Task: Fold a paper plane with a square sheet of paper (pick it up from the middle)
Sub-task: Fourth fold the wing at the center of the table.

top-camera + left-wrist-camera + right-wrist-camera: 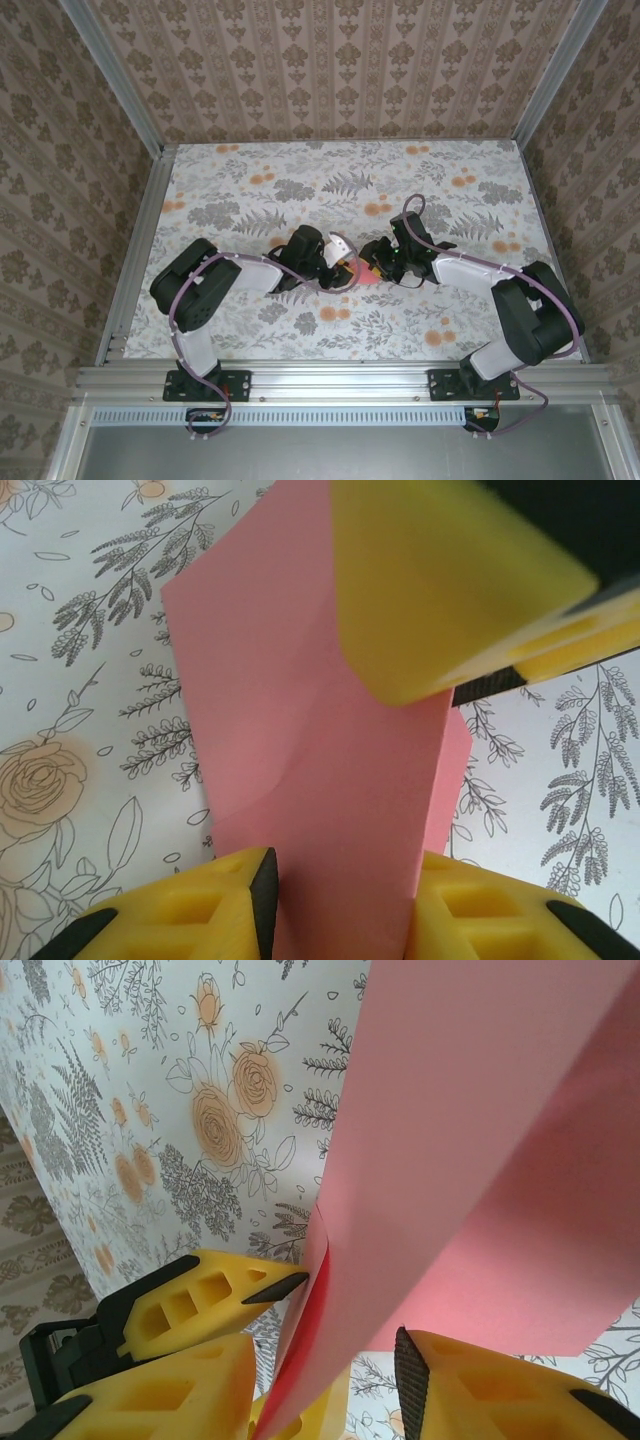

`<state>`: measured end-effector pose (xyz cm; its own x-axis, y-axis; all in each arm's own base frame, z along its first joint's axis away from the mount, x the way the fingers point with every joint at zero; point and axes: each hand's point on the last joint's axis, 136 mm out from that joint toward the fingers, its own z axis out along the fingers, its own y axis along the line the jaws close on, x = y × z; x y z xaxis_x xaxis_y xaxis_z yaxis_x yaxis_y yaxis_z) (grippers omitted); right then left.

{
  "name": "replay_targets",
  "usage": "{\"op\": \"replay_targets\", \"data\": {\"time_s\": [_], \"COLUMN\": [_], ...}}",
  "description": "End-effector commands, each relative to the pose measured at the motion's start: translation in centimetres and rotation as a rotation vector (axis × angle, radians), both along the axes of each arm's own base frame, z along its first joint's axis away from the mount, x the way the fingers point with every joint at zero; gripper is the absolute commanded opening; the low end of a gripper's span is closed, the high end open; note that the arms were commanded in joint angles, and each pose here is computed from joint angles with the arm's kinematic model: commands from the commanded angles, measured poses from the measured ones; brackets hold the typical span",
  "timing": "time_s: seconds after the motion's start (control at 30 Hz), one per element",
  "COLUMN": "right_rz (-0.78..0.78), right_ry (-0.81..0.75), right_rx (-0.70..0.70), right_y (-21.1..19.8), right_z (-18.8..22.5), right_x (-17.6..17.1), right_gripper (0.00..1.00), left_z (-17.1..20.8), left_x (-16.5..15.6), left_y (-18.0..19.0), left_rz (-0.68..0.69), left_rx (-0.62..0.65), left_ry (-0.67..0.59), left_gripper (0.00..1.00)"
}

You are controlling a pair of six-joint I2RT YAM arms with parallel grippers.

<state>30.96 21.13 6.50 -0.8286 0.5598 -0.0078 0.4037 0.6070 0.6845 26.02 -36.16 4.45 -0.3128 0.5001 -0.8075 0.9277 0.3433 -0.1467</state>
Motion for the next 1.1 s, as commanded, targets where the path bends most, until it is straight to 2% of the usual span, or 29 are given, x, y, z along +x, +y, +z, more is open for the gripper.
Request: {"op": "replay_targets", "data": {"time_s": [0.0, 0.2, 0.37, 0.53, 0.7, 0.93, 1.07], "right_rz": [0.018, 0.022, 0.037, 0.056, 0.066, 0.084, 0.094], "right_ry": [0.007, -0.032, -0.127, -0.179, -0.188, -0.141, -0.135], "right_rx": [0.006, 0.001, -0.008, -0.037, -0.037, -0.019, -0.014], "right_y": [0.3, 0.1, -0.3, -1.0, -1.3, -0.4, 0.2], "right_z": [-0.2, 0.4, 2.1, 2.3, 1.5, -0.4, -1.0], "right_x": [0.1, 0.2, 0.1, -0.6, -1.2, -1.0, -0.5], "right_gripper": [0.43, 0.45, 0.53, 0.55, 0.55, 0.46, 0.44], "left_z": [1.4, -0.1, -0.9, -1.0, -0.8, -0.6, -0.4], "left_x": [-0.5, -0.4, -0.9, -1.0, -0.8, -0.1, 0.3], "left_y": [-0.8, -0.4, -0.1, -0.4, -0.3, -0.2, -0.2], "left_rz": [-0.035, 0.025, 0.064, 0.096, 0.14, 0.187, 0.212], "left_rx": [-0.026, -0.001, -0.007, -0.02, -0.04, -0.062, -0.079], "left_ry": [0.001, 0.08, 0.154, 0.232, 0.303, 0.405, 0.482], "left_gripper": [0.36, 0.23, 0.21, 0.21, 0.2, 0.2, 0.2]}}
